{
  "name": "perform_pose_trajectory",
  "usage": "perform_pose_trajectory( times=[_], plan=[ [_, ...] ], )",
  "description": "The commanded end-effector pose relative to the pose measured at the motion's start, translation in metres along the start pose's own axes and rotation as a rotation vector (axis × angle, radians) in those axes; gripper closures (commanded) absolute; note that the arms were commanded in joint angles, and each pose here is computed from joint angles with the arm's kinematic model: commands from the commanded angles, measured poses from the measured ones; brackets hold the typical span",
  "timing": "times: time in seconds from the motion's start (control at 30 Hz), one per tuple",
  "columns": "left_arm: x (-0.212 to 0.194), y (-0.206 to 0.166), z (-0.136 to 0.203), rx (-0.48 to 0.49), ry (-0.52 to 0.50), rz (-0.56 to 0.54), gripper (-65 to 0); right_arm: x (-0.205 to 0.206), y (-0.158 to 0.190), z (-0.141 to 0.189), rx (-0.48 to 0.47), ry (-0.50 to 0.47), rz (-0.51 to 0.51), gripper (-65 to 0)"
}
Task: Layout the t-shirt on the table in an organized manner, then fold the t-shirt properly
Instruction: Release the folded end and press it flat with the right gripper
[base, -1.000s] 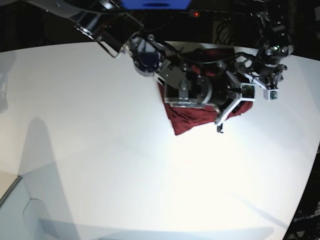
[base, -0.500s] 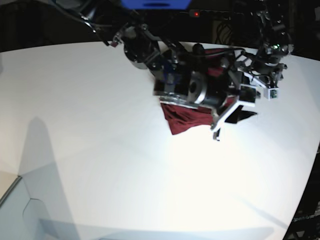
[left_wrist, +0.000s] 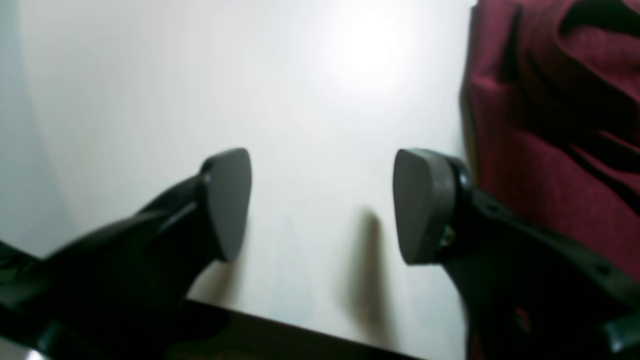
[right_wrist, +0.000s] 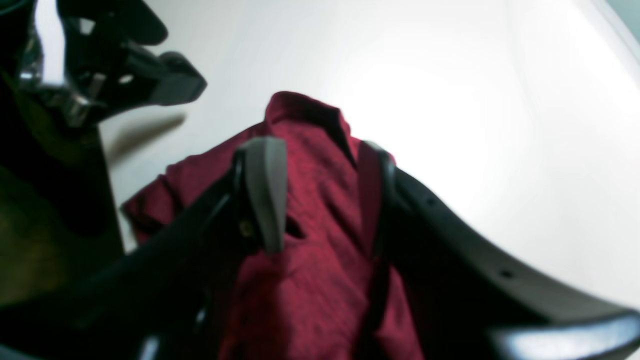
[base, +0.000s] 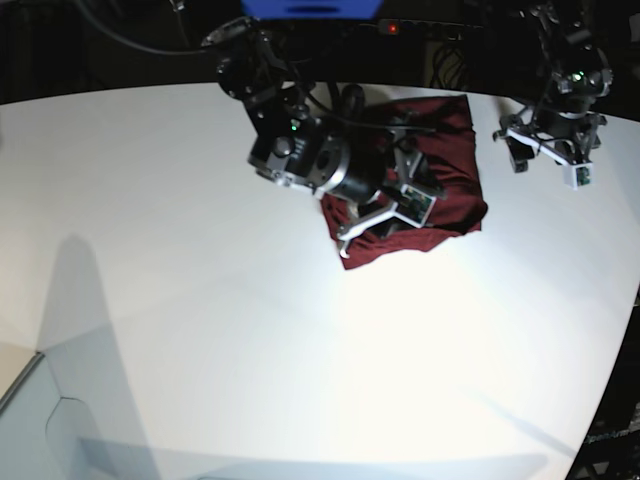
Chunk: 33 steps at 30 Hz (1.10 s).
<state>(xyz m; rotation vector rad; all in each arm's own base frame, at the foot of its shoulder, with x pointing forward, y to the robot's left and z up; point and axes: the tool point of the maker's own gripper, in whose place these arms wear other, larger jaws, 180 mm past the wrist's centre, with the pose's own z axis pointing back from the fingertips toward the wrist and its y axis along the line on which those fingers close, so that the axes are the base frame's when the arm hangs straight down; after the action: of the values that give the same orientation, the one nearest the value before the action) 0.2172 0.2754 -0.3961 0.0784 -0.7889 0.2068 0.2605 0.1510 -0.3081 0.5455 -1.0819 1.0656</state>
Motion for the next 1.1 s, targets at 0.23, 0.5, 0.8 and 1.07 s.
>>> perform_pose_trajectory(
  times=[0.23, 0.5, 0.8, 1.07],
  plan=[
    [0.011, 0.012, 0.001, 0.015, -0.028, -0.019, -43.1, -0.025, 0.001, -0.002, 0.021, 0.042, -0.024, -24.5],
    [0.005, 0.017, -0.008, 0.022, -0.008, -0.007, -43.1, -0.037, 0.002, -0.001, 0.027, 0.071, -0.024, -24.5],
    [-0.004, 0.016, -0.017, 0.015, 0.02, 0.015, -43.1, -0.054, 0.011, -0.007, 0.057, 0.108, -0.05, -23.8],
    [-0.005, 0.016, -0.018, 0.013, 0.024, 0.016, -43.1, -0.052, 0.015, -0.007, 0.065, 0.102, -0.048, 0.0]
  ],
)
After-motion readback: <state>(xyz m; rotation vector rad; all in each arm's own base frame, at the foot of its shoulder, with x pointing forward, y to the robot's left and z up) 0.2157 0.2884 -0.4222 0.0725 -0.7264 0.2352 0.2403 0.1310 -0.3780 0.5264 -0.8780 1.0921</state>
